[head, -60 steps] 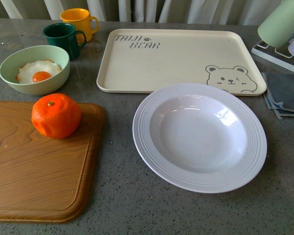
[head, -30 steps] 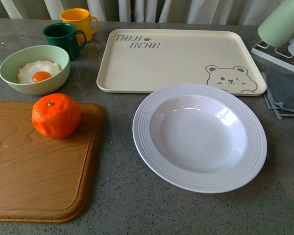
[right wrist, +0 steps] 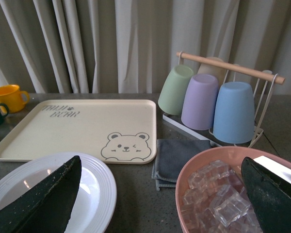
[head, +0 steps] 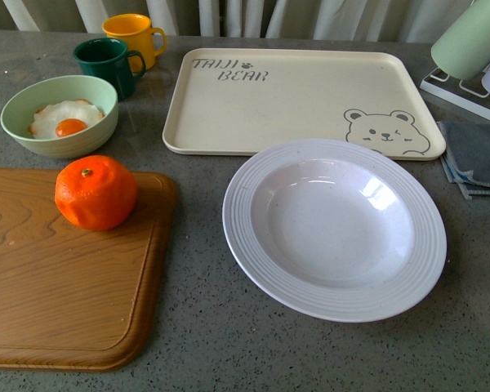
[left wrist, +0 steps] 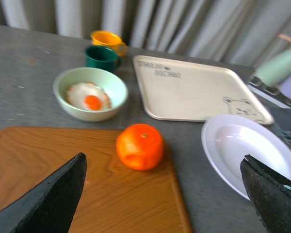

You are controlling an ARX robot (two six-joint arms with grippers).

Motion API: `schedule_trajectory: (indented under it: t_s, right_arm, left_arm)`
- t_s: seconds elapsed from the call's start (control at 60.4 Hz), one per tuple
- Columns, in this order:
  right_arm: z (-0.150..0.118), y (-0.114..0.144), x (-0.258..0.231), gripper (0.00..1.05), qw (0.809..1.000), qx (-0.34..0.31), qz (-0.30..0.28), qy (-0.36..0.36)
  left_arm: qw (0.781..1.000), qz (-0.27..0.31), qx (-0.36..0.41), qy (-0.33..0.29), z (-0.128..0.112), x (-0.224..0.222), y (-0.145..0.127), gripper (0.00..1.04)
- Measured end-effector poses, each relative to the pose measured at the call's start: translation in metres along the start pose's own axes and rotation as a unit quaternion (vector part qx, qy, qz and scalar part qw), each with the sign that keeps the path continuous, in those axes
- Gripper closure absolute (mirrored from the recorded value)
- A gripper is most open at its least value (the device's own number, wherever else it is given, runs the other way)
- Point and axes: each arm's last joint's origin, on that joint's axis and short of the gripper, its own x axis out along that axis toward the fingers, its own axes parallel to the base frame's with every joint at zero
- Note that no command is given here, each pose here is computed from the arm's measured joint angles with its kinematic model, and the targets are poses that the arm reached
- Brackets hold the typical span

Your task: Place orange and plate with both arms

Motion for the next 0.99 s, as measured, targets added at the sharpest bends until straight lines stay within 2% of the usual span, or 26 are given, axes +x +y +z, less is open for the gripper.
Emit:
schedule_trajectory:
  t_s: [0.116, 0.248, 0.331, 0.48, 0.762, 0.994]
  right_arm:
    - [0.000, 0.000, 0.000, 0.09, 1.000, 0.000, 0.000, 0.000]
    - [0.000, 0.000, 0.000, 0.09, 1.000, 0.000, 0.000, 0.000]
    - [0.000, 0.000, 0.000, 0.09, 1.000, 0.000, 0.000, 0.000]
    - [0.000, 0.000, 0.000, 0.09, 1.000, 0.000, 0.000, 0.000]
    - [0.000, 0.000, 0.000, 0.09, 1.000, 0.000, 0.000, 0.000]
    - [0.000, 0.000, 0.000, 0.09, 1.000, 0.000, 0.000, 0.000]
  left_arm:
    - [0.999, -0.041, -0.020, 0.022, 0.007, 0.030, -0.008, 0.09]
    - [0.997, -0.061, -0.022, 0.042, 0.007, 0.063, -0.010, 0.09]
    - [0.995, -0.063, -0.025, 0.073, -0.001, 0.093, -0.008, 0.09]
    - [0.991, -0.061, -0.028, 0.116, -0.019, 0.120, -0.002, 0.09]
    - [0.987, -0.060, -0.008, 0.152, -0.040, 0.145, 0.002, 0.09]
    - [0.988, -0.041, 0.007, 0.149, -0.041, 0.157, 0.008, 0.09]
